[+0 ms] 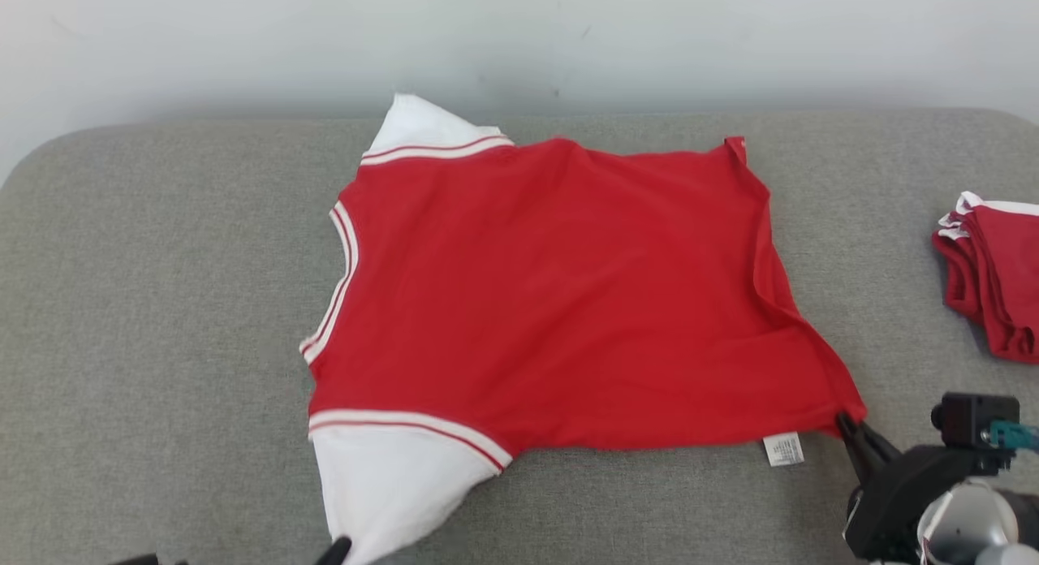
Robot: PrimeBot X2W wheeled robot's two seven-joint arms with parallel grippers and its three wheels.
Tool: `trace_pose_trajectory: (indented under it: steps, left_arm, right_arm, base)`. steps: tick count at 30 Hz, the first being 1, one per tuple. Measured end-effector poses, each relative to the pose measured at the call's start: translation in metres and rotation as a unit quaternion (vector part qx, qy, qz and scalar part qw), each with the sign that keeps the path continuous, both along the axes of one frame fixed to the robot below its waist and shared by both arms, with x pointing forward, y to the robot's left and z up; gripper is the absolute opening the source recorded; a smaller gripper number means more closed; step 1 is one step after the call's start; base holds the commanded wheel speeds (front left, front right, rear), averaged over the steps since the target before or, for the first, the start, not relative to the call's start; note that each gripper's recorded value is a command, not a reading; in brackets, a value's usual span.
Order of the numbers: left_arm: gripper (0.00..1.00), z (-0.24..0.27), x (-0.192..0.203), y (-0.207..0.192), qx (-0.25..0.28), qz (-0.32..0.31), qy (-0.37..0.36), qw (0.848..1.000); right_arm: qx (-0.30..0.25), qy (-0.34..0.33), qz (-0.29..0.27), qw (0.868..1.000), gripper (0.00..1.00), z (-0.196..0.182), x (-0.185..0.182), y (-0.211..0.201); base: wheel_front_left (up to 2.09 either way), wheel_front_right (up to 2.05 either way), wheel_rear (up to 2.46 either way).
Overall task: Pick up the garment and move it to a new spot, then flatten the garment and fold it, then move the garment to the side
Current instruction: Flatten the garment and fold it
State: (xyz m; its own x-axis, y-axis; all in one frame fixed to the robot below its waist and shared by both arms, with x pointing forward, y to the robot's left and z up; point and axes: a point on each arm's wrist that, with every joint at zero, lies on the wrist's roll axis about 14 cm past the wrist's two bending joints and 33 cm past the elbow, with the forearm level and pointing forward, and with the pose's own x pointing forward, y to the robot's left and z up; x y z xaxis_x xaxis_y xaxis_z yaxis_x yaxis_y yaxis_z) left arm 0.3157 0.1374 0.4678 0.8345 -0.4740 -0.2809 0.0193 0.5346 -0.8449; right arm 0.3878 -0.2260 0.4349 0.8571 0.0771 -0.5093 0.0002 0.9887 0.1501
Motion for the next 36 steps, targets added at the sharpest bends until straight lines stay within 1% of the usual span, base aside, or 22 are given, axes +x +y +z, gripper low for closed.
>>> trace_pose_trajectory:
  steps: [6, 12, 15, 17, 20, 22, 24, 26, 29, 30, 36]
  left_arm:
    - [0.00, -0.002, -0.021, -0.004, -0.019, -0.021, 0.037, 0.999]
    - [0.00, -0.013, -0.044, -0.011, -0.025, -0.052, 0.092, 0.994]
    - [0.00, -0.014, -0.051, -0.011, -0.031, -0.055, 0.112, 0.992]
    - [0.00, -0.010, -0.053, -0.010, -0.036, -0.054, 0.113, 0.991]
    - [0.00, 0.006, -0.043, -0.004, -0.054, -0.036, 0.084, 0.994]
    - [0.00, 0.019, -0.039, -0.006, -0.072, -0.037, 0.062, 0.995]
    - [0.00, 0.033, -0.033, -0.008, -0.089, -0.035, 0.032, 0.995]
    - [0.00, 0.042, -0.024, -0.005, -0.093, -0.023, 0.007, 0.995]
    - [0.00, 0.053, -0.002, 0.001, -0.075, -0.002, -0.037, 0.996]
    - [0.00, 0.053, 0.006, 0.003, -0.065, 0.008, -0.047, 0.997]
    - [0.00, 0.056, 0.047, 0.001, -0.044, 0.060, -0.092, 0.993]
  right_arm:
    - [0.021, 0.030, -0.019, 0.999, 0.00, -0.007, -0.022, -0.001]
    - [0.037, 0.076, -0.021, 0.996, 0.00, -0.020, -0.044, 0.003]
    - [0.040, 0.100, -0.026, 0.994, 0.00, -0.025, -0.057, -0.001]
    - [0.043, 0.100, -0.035, 0.993, 0.00, -0.023, -0.059, -0.004]
    - [0.044, 0.093, -0.043, 0.994, 0.00, -0.018, -0.059, -0.009]
    - [0.047, 0.087, -0.046, 0.994, 0.00, -0.015, -0.057, -0.008]
    - [0.056, 0.070, -0.047, 0.995, 0.00, -0.008, -0.053, -0.006]
    - [0.063, 0.056, -0.046, 0.995, 0.00, -0.002, -0.047, -0.003]
    - [0.076, 0.032, -0.043, 0.996, 0.00, 0.006, -0.035, 0.004]
    - [0.078, 0.024, -0.041, 0.996, 0.00, 0.008, -0.031, 0.006]
    - [0.102, -0.026, -0.031, 0.994, 0.00, 0.026, -0.006, 0.020]
  base:
    - [0.00, 0.00, 0.00]
    - [0.00, 0.00, 0.00]
    - [0.00, 0.00, 0.00]
    - [0.00, 0.00, 0.00]
    - [0.00, 0.00, 0.00]
    - [0.00, 0.00, 0.00]
    - [0.00, 0.00, 0.00]
    - [0.00, 0.00, 0.00]
    - [0.00, 0.00, 0.00]
    - [0.00, 0.00, 0.00]
    - [0.00, 0.00, 0.00]
